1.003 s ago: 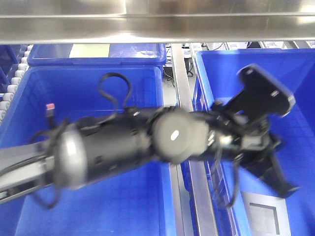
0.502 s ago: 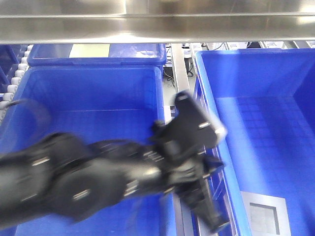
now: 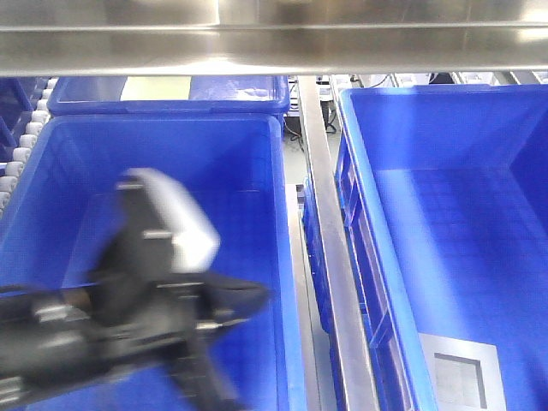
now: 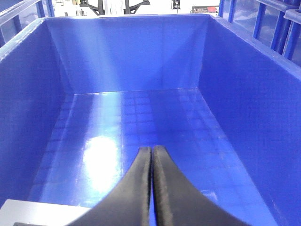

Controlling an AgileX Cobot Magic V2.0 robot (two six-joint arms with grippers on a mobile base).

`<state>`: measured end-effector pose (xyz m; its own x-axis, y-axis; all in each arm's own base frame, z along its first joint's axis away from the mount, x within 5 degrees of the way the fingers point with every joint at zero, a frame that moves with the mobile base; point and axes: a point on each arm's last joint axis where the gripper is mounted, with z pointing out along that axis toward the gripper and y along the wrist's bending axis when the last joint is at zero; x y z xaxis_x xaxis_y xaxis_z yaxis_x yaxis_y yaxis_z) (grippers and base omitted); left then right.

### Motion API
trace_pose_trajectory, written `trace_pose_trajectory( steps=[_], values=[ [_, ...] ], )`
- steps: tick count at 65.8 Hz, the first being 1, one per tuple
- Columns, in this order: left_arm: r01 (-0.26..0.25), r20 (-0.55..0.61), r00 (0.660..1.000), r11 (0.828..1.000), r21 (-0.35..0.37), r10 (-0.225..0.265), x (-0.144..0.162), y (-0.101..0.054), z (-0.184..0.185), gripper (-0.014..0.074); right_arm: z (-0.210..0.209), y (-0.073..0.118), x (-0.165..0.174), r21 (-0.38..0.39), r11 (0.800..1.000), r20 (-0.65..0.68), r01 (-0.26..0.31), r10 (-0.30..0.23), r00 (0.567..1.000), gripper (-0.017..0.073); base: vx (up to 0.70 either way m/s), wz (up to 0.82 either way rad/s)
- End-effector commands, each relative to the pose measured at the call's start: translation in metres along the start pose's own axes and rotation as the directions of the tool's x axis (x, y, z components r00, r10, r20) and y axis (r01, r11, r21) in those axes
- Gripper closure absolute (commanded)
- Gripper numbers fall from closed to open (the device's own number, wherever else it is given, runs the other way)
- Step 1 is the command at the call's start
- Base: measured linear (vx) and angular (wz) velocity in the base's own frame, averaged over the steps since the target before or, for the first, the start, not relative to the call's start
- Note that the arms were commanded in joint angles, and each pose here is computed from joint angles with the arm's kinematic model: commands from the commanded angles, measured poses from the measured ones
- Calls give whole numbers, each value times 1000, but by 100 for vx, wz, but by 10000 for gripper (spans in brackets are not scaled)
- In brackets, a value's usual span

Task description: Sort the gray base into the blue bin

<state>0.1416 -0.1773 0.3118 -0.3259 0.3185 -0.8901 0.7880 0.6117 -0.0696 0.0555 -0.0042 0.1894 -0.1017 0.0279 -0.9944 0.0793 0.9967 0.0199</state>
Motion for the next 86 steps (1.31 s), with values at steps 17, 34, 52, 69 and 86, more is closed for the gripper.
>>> trace_pose_trajectory(
  steps=[17, 34, 52, 69, 86],
  values=[
    [34, 228, 974, 993, -115, -7, 4, 17, -69, 600, 1, 0, -1, 3, 1000, 28, 14, -14, 999, 564, 0, 0],
    [3, 211, 976, 972, -237, 48, 24, 23, -114, 600, 1, 0, -1, 3, 1000, 28, 14, -14, 999, 564, 0, 0],
    [72, 299, 953, 920, -385, 51, 46, 15, -174, 600, 1, 0, -1, 3, 1000, 28, 14, -14, 999, 564, 0, 0],
    [92, 369, 925, 892, -443, 88, 78, -4, -217, 600, 1, 0, -1, 3, 1000, 28, 14, -14, 999, 564, 0, 0],
    [98, 388, 917, 894, -437, 89, 92, -12, -228, 600, 1, 0, -1, 3, 1000, 28, 14, -14, 999, 564, 0, 0]
  ],
)
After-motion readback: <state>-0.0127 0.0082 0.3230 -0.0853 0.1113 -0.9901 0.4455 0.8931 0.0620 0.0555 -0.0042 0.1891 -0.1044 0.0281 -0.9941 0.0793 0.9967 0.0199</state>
